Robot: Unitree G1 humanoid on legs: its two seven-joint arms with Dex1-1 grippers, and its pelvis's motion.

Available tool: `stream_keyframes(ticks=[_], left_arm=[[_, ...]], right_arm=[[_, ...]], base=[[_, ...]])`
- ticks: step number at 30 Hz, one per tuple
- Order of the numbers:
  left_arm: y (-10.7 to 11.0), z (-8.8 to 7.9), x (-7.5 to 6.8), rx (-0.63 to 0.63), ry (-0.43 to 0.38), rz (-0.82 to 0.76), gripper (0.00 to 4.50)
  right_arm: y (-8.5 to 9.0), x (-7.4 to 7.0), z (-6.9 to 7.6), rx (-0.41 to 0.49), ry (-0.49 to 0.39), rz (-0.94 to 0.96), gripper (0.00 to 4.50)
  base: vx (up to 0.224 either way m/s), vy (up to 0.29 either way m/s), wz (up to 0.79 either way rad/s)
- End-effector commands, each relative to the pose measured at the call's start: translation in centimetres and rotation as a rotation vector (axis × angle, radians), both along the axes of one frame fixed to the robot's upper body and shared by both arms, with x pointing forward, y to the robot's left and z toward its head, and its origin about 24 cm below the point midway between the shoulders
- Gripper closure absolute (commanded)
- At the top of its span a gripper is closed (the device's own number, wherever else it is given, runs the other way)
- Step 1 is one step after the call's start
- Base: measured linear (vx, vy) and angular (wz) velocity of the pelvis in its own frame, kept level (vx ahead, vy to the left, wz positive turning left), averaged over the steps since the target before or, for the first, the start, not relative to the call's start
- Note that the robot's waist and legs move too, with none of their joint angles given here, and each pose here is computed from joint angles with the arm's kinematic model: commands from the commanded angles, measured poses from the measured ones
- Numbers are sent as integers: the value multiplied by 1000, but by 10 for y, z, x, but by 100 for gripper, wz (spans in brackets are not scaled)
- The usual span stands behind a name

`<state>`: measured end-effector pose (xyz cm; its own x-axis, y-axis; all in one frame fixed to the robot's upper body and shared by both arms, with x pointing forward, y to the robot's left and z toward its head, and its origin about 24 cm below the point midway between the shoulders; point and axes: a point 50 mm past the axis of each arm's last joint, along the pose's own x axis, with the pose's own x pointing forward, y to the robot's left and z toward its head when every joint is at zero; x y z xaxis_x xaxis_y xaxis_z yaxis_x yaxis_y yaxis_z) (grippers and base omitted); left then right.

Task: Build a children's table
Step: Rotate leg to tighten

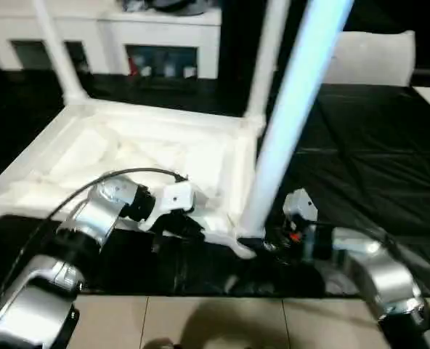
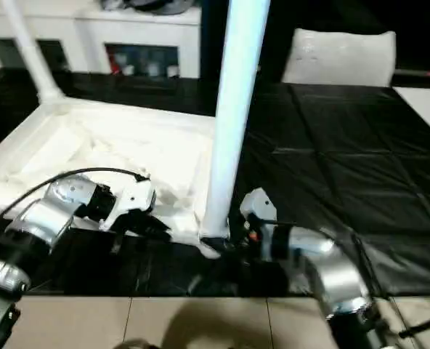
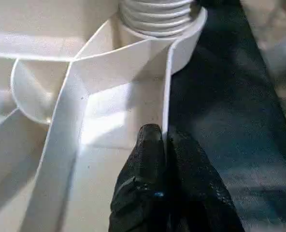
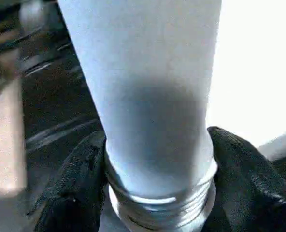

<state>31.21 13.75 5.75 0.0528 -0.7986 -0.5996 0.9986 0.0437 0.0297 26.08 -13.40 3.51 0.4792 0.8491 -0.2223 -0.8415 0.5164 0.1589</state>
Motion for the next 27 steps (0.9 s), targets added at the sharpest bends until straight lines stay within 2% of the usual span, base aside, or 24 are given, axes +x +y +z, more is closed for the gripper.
stream_keyframes(ticks=[1,2,5,6,9,11,13,15,21,22,25,27], left_arm=[[-41,-4,-6,-123,0,93,450],[-41,-4,-6,-123,0,93,450],[-68,-6,-10,-173,-6,212,450],[-68,-6,-10,-173,-6,212,450],[-89,-2,-11,-191,-16,304,450],[-97,0,-9,-182,-43,342,450],[-100,3,-5,-165,-81,356,450],[-97,3,-3,-149,-91,351,450],[-73,-2,-2,-97,-104,344,450],[-61,-4,-2,-91,-96,345,450],[-57,-5,-2,-86,-95,343,450],[-42,-6,-3,-73,-100,297,450]], right_arm=[[34,-3,-4,73,39,-48,174],[34,-3,-4,73,39,-48,174],[54,5,-8,80,70,-225,174],[54,5,-8,80,70,-225,174],[65,14,-9,77,106,-351,174],[71,21,-9,63,119,-423,174],[73,29,-5,67,95,-466,174],[73,29,-4,69,84,-446,119],[55,27,-1,59,32,-423,60],[43,26,1,46,-1,-404,54],[38,25,2,44,-15,-398,25],[20,24,8,40,-56,-358,6]], base=[[0,0,0],[0,0,0],[0,0,0],[0,0,0],[0,0,0],[0,0,0],[0,0,0],[0,0,0],[0,0,0],[0,0,0],[0,0,0],[0,0,0]])
